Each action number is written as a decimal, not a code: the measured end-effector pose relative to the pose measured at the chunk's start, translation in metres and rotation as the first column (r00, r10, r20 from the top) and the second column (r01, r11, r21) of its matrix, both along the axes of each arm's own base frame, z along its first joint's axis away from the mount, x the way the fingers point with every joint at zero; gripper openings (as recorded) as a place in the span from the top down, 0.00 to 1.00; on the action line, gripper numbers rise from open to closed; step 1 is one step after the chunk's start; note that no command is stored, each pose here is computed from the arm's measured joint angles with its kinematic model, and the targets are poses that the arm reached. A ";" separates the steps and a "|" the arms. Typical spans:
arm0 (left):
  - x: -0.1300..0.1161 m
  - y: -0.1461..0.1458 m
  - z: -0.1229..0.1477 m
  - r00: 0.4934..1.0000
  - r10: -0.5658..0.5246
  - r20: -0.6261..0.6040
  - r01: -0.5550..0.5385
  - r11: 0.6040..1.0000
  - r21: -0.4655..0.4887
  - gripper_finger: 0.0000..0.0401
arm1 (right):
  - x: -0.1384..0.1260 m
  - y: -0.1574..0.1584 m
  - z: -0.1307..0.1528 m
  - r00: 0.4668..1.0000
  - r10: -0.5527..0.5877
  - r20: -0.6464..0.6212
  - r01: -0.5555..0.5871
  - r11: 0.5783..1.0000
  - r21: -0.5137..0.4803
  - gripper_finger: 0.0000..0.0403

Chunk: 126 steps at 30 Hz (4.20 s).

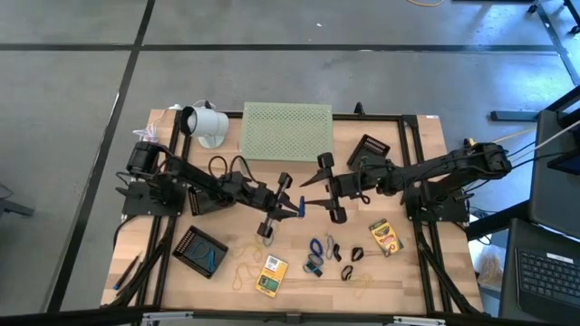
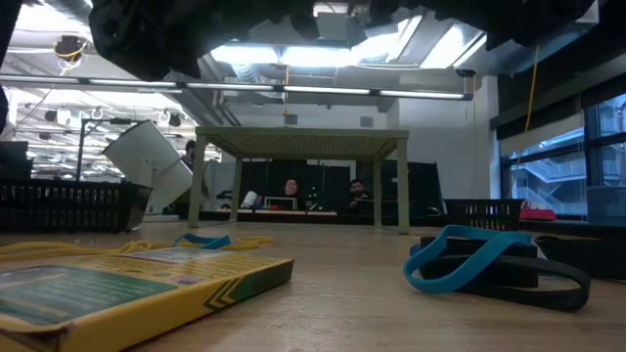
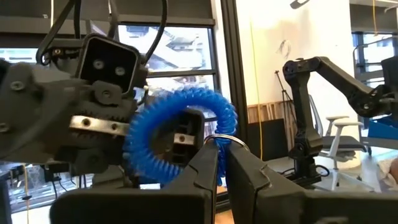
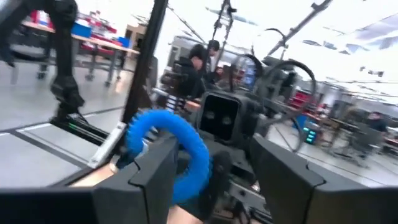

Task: Pick & Place Office Desk Supplies
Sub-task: Put the blue spring keychain into the top right black bin, then put the blue rubber band into the bottom left black bin

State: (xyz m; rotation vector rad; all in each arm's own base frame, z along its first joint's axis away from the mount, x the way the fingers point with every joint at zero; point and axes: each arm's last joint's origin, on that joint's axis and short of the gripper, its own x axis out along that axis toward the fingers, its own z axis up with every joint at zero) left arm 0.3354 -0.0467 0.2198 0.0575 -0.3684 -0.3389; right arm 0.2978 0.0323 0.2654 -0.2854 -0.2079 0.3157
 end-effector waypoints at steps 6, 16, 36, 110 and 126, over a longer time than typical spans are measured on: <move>0.001 0.005 0.000 1.000 0.004 -0.012 -0.005 1.000 -0.030 0.96 | 0.002 0.002 0.003 0.999 0.044 -0.019 -0.044 0.999 0.020 0.55; 0.001 0.006 0.000 1.000 0.001 -0.017 -0.001 0.999 -0.037 0.96 | 0.008 0.004 -0.006 0.998 0.032 -0.050 -0.031 0.999 0.024 0.61; 0.001 0.005 -0.001 1.000 -0.023 -0.022 0.022 0.999 -0.036 0.96 | 0.011 0.004 -0.011 0.999 0.020 -0.048 -0.019 1.000 0.025 0.62; -0.019 0.049 0.010 0.847 0.150 -0.510 -0.240 0.964 -0.114 0.58 | -0.110 -0.072 -0.041 -0.064 -0.622 -0.780 0.908 0.288 -0.303 0.92; -0.027 0.025 -0.014 0.681 -0.046 -0.731 -0.110 0.980 -0.164 0.58 | -0.109 -0.094 -0.055 -0.190 -0.545 -0.817 0.918 0.196 -0.344 0.65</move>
